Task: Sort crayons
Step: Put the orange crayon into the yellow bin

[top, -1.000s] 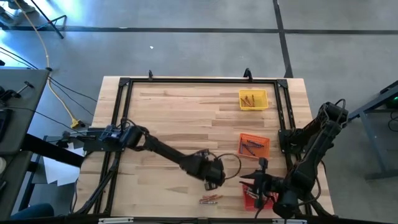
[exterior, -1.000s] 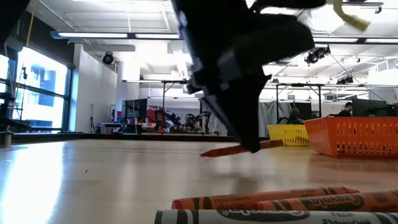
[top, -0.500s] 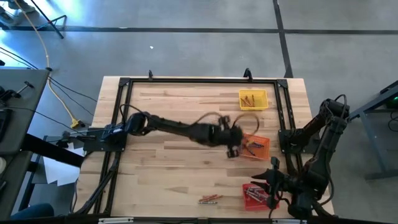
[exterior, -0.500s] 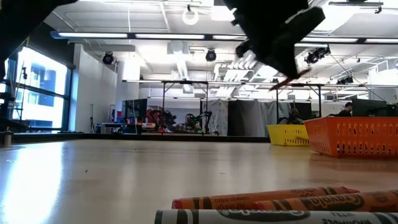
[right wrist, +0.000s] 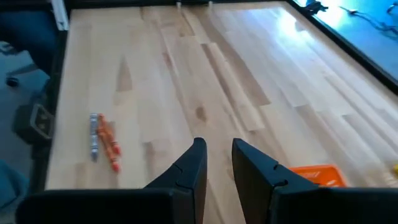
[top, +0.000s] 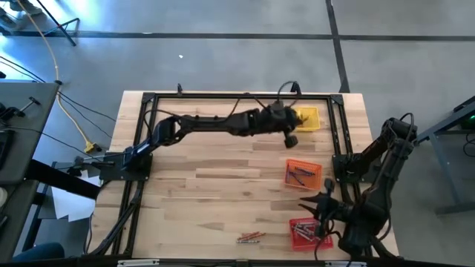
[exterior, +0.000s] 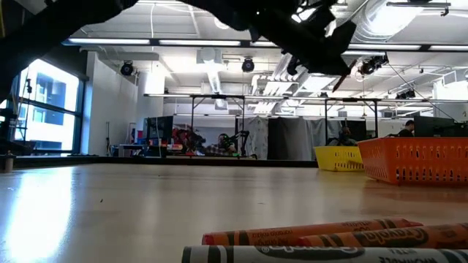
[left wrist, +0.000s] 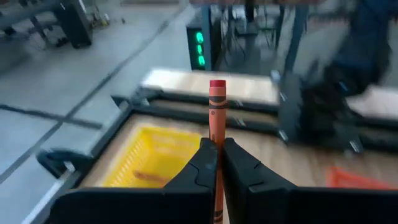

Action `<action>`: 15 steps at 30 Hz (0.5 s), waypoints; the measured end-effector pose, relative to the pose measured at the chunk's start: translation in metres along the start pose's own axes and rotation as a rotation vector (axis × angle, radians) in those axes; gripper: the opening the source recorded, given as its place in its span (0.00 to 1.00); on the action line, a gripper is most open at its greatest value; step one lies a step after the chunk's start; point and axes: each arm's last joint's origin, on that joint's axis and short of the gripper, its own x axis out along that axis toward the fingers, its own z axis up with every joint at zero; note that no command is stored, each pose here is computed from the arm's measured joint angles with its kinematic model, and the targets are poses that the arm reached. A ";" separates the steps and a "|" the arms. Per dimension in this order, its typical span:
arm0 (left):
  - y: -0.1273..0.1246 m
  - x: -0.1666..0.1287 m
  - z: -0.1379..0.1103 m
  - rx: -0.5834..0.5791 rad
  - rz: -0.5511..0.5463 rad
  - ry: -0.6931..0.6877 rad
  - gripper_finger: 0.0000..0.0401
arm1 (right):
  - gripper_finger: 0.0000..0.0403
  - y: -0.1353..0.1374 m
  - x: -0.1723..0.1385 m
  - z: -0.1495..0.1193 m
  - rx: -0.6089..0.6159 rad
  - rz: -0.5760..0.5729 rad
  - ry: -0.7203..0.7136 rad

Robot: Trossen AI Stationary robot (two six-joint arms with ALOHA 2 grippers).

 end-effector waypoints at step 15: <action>0.028 0.021 -0.008 -0.019 -0.039 -0.119 0.00 | 0.18 -0.052 0.016 0.007 0.180 -0.373 -0.074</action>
